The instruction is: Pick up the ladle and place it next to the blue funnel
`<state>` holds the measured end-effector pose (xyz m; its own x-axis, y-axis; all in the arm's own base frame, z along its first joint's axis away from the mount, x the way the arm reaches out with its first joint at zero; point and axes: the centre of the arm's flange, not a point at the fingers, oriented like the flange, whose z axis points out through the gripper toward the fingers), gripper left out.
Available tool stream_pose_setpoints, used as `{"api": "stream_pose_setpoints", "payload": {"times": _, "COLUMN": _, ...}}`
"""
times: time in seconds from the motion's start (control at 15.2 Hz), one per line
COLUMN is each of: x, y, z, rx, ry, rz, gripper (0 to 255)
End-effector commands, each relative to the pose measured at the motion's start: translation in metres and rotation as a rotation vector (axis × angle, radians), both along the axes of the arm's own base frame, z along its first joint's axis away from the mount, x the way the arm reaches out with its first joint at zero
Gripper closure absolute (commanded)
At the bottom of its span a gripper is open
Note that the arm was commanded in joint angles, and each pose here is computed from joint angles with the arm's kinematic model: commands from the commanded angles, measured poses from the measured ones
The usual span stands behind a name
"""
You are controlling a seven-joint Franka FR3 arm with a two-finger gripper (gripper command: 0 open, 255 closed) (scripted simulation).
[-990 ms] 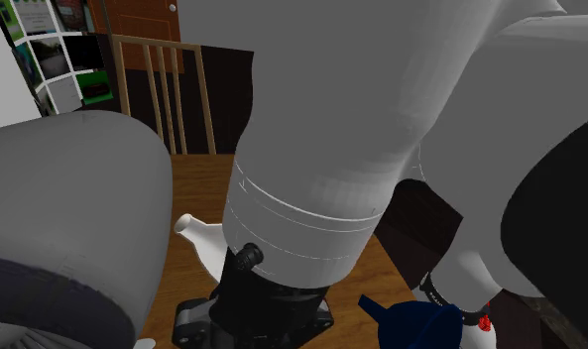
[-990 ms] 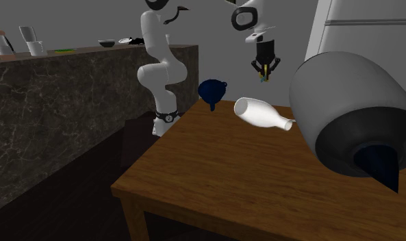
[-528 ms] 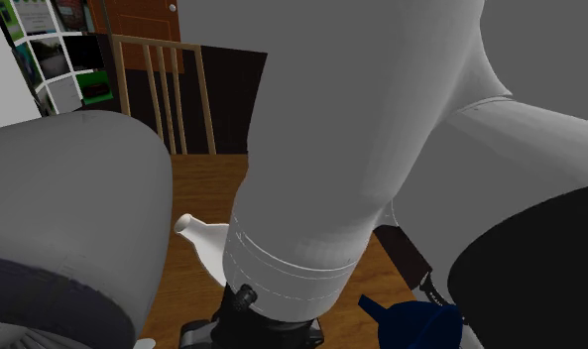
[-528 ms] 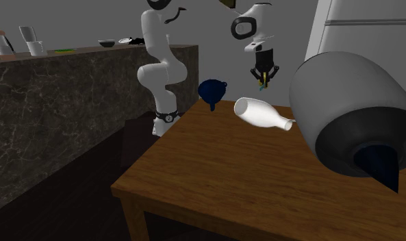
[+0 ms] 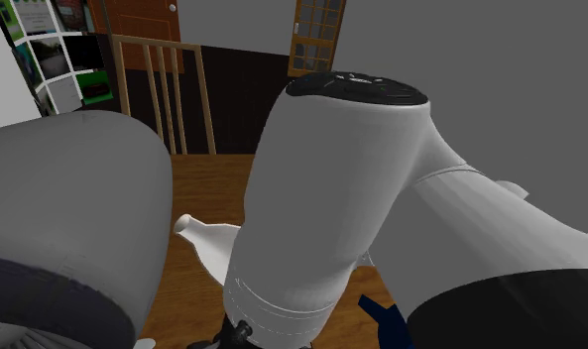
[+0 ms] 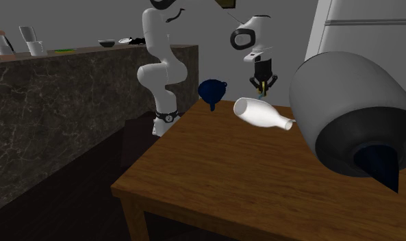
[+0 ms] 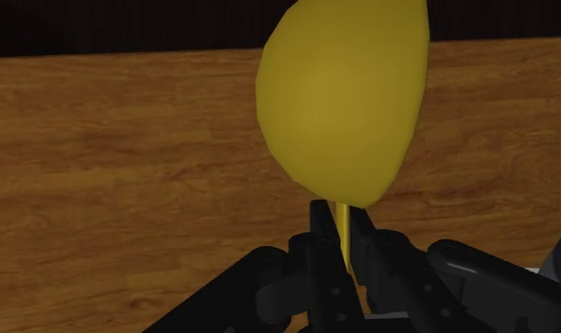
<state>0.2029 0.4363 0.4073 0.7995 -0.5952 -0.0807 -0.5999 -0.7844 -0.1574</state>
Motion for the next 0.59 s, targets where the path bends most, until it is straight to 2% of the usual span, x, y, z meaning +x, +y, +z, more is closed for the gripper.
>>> {"api": "stream_pose_setpoints", "payload": {"times": 0.0, "x": -0.001, "y": 0.0, "z": -0.01, "rx": 0.0, "ry": 0.0, "rz": 0.0, "gripper": 255}}
{"api": "stream_pose_setpoints", "payload": {"times": 0.53, "x": -0.001, "y": 0.0, "z": -0.053, "rx": 0.0, "ry": 0.0, "rz": 0.0, "gripper": 255}}
